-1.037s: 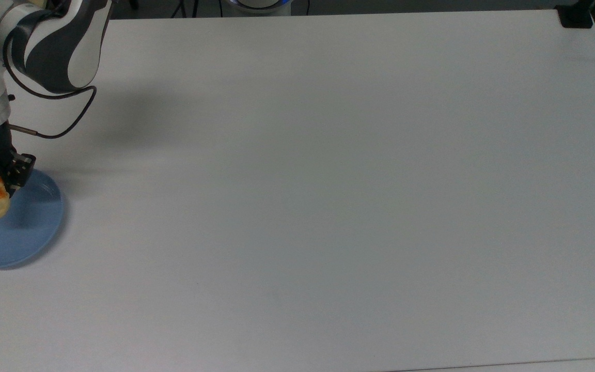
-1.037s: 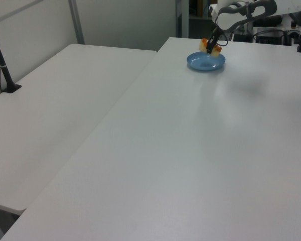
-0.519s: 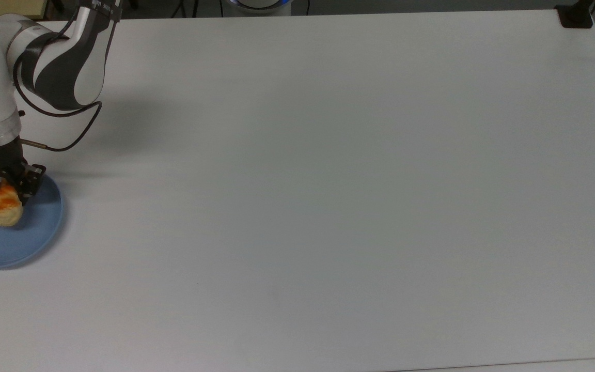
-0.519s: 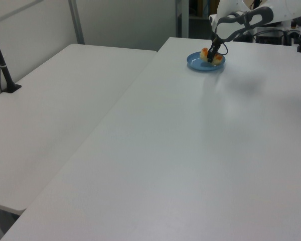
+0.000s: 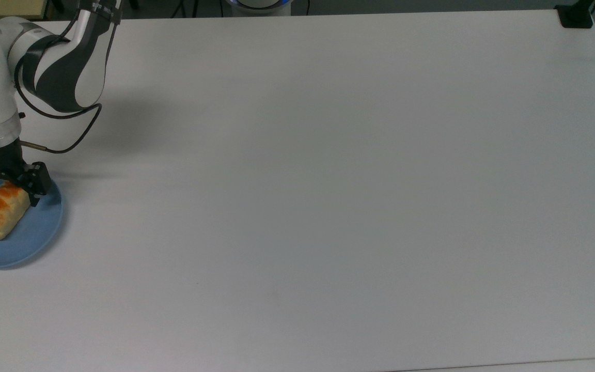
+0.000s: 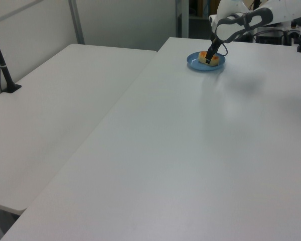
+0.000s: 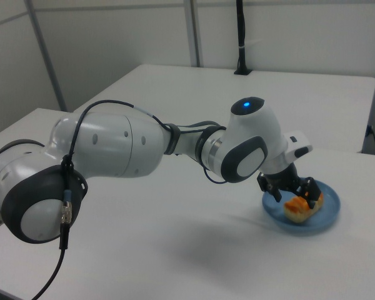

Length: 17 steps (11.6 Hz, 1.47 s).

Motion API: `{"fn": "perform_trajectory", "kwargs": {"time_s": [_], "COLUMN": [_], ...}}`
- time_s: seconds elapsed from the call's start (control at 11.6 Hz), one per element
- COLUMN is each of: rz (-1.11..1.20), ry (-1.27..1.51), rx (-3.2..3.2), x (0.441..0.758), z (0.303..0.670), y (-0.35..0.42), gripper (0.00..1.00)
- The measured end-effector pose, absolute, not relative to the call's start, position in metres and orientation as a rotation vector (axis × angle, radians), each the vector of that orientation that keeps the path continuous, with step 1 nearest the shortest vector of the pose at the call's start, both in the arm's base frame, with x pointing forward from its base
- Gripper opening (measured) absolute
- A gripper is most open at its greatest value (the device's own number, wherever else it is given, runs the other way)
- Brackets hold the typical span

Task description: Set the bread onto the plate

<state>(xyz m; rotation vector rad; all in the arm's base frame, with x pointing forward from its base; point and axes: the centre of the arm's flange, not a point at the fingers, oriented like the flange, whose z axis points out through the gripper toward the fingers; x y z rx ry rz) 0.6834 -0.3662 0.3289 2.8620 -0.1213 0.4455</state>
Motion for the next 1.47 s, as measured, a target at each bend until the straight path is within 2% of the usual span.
{"fn": "perform_trajectory", "kwargs": {"time_s": [0.17, 0.43, 0.61, 0.95, 1.12, 1.3, 1.47], "rz": [0.473, 0.525, 0.401, 0.115, 0.07, 0.042, 0.005], "ry": [-0.148, -0.246, -0.33, -0.387, -0.354, -0.326, -0.276], "rx": [2.851, 2.833, 2.909, 3.09, 3.152, 3.175, 3.187], "x": [0.683, 0.667, 0.636, 0.568, 0.539, 0.523, 0.519], "z": [0.342, 0.408, 0.477, 0.604, 0.645, 0.659, 0.655], "y": [-0.368, -0.373, -0.348, -0.237, -0.186, -0.14, -0.082], "gripper": [1.0, 1.0, 1.0, 1.0, 1.0, 1.0, 1.0]}}
